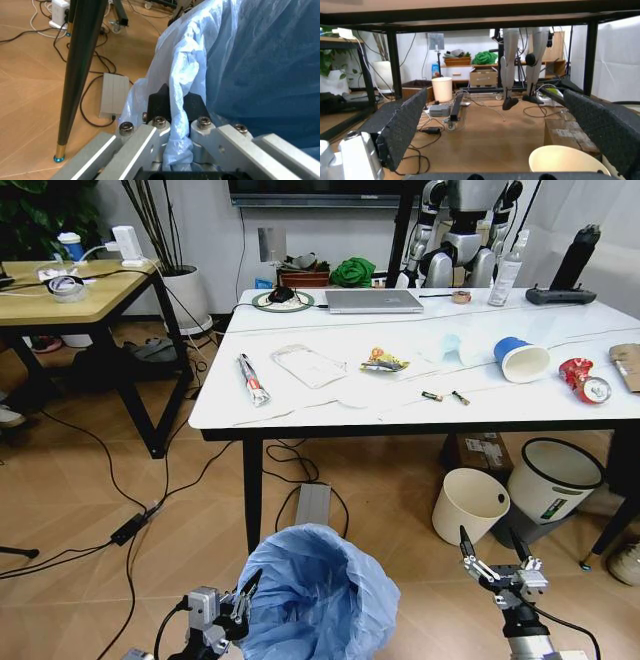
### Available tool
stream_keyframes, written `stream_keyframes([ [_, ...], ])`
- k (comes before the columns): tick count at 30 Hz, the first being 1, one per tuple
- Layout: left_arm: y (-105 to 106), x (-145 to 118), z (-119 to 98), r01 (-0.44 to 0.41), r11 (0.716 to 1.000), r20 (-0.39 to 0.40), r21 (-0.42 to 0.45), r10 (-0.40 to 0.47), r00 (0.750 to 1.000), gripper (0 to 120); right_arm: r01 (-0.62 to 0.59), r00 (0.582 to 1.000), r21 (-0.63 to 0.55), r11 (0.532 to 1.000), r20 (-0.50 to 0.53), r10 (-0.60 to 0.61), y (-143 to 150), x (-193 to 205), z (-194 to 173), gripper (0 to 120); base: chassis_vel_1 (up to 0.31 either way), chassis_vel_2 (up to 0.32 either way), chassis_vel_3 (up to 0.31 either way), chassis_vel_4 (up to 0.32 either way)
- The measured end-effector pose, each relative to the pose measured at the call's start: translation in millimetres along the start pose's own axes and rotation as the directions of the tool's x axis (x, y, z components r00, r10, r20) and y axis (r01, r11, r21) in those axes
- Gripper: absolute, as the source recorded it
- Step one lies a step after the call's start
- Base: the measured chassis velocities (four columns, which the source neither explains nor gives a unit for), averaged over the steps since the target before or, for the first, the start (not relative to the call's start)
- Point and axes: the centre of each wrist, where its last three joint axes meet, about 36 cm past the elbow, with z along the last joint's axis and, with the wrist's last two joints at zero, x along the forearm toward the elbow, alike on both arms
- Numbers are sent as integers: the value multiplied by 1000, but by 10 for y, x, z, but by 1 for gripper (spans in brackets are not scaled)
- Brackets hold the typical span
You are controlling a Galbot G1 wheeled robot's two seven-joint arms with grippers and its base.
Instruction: Pick up the trash bin and place the trash from the table into it.
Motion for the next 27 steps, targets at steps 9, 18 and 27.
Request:
stream_keyframes([
  [9,-30,10,15,6,1000,-2,8,-6,1000,0,-1,1000,0,1000,1,1,4,14,-2,100,0,0,0,0],
  [18,-57,10,33,1,1000,-6,14,-1,1000,0,0,1000,0,1000,3,0,10,26,-12,100,0,0,0,0],
  [27,-49,4,44,3,1000,-8,12,-2,1000,0,1,1000,-2,1000,7,-1,36,27,-29,100,0,0,0,0],
])
